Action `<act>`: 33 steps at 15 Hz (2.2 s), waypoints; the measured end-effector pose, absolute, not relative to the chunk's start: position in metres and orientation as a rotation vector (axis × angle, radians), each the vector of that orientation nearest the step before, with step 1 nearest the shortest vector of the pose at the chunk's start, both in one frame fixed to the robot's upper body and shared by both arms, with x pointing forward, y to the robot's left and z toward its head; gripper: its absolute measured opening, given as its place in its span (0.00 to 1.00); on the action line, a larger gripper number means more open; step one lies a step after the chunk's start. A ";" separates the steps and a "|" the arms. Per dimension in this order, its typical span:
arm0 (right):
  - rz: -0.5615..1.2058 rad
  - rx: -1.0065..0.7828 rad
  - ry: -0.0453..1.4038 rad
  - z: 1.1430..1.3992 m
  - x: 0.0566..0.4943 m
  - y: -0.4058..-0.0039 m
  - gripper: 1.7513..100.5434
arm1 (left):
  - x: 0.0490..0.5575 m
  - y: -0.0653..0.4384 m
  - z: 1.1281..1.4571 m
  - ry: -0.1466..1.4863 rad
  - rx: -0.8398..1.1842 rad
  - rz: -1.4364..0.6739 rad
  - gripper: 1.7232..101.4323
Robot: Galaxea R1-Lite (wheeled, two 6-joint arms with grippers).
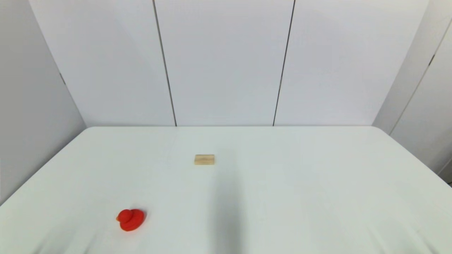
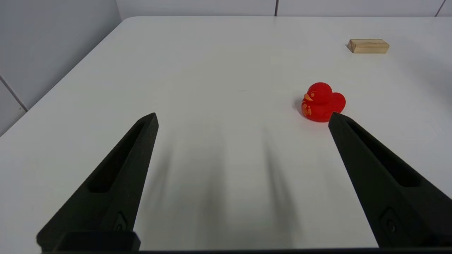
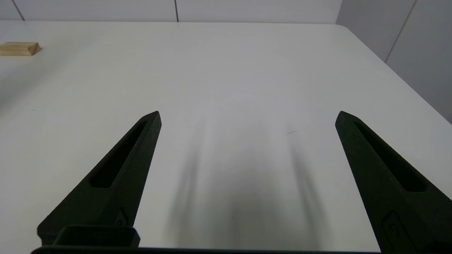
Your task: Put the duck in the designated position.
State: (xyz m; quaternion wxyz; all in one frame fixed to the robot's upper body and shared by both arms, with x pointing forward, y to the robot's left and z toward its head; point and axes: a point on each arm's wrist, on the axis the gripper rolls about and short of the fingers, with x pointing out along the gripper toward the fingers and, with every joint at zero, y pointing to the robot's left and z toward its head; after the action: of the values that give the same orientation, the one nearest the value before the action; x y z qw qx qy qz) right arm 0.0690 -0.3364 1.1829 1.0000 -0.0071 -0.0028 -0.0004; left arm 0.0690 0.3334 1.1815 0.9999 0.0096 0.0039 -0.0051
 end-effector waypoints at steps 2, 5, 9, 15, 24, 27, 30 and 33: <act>0.000 -0.015 -0.005 1.183 0.069 -0.336 0.97 | 0.069 0.333 1.182 0.008 0.020 -0.010 0.96; 0.000 -0.015 -0.005 1.183 0.069 -0.336 0.97 | 0.069 0.333 1.182 0.007 0.015 -0.008 0.96; -0.001 -0.015 -0.006 1.183 0.069 -0.336 0.97 | 0.068 0.333 1.187 -0.001 0.020 -0.012 0.96; 0.000 -0.015 -0.005 1.183 0.069 -0.336 0.97 | 0.063 0.333 1.247 -0.083 0.025 -0.022 0.96; 0.000 -0.014 -0.006 1.183 0.069 -0.336 0.97 | 0.098 0.333 1.376 -0.118 0.111 -0.060 0.96; 0.000 -0.014 -0.005 1.183 0.069 -0.336 0.97 | 0.124 0.330 1.408 -0.108 0.194 -0.136 0.96; -0.001 -0.015 -0.006 1.183 0.069 -0.336 0.97 | 0.154 0.324 1.419 -0.080 0.303 -0.313 0.96; 0.000 -0.014 -0.006 1.183 0.069 -0.336 0.97 | 0.182 0.319 1.411 -0.032 0.432 -0.532 0.96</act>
State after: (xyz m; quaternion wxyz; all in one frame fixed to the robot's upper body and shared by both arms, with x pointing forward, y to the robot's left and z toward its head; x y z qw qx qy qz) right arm 0.0690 -0.3364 1.1829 1.0000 -0.0071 -0.0028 -0.0002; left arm 0.1821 0.3186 1.4113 0.9417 0.2119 -0.0156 -0.2610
